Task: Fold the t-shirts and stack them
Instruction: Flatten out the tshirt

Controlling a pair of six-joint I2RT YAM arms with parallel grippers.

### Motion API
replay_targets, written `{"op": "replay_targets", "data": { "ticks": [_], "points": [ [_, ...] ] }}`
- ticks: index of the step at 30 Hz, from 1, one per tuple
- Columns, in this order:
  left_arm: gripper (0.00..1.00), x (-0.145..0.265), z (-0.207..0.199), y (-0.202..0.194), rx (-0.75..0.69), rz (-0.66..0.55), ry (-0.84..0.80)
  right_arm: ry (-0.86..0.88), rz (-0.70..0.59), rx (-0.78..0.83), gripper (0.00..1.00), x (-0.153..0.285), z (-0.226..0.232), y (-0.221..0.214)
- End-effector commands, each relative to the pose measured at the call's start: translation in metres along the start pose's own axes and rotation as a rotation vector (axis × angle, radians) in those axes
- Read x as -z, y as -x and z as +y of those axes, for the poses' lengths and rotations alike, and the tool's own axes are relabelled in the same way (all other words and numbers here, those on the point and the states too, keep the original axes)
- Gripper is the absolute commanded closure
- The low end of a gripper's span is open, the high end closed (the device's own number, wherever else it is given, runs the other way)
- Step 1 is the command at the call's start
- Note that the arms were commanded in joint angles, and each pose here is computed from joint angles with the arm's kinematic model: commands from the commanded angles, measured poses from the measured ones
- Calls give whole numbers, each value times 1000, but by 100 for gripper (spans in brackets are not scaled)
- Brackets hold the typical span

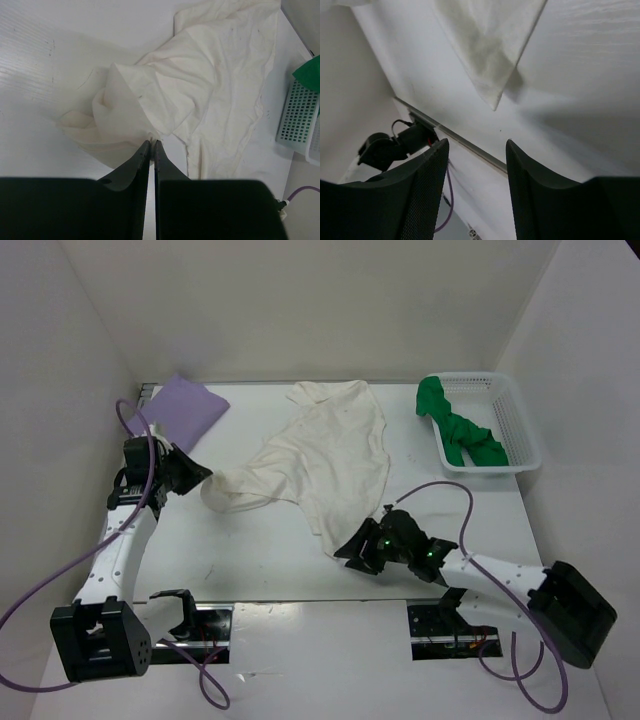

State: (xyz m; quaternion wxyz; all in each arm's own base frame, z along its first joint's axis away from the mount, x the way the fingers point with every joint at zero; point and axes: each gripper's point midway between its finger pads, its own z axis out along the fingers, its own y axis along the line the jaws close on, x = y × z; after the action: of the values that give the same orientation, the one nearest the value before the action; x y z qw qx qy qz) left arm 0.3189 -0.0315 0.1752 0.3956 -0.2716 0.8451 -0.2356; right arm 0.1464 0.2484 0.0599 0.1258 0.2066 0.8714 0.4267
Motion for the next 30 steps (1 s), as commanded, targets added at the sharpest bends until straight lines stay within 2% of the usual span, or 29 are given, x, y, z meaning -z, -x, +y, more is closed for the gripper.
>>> {"op": "replay_targets", "data": {
  "ticks": [1, 8, 22, 30],
  "points": [
    [90, 0, -6, 1, -26, 0, -24, 33, -97, 7, 45, -16, 38, 17],
    [90, -1, -7, -5, -29, 19, -32, 47, -130, -52, 47, -16, 26, 14],
    [90, -1, -9, -3, -23, 13, -37, -76, -145, -92, 52, -35, -14, 15],
    [90, -1, -11, -5, -28, 18, -42, -66, -172, -57, 54, -42, -2, 23]
  ]
}}
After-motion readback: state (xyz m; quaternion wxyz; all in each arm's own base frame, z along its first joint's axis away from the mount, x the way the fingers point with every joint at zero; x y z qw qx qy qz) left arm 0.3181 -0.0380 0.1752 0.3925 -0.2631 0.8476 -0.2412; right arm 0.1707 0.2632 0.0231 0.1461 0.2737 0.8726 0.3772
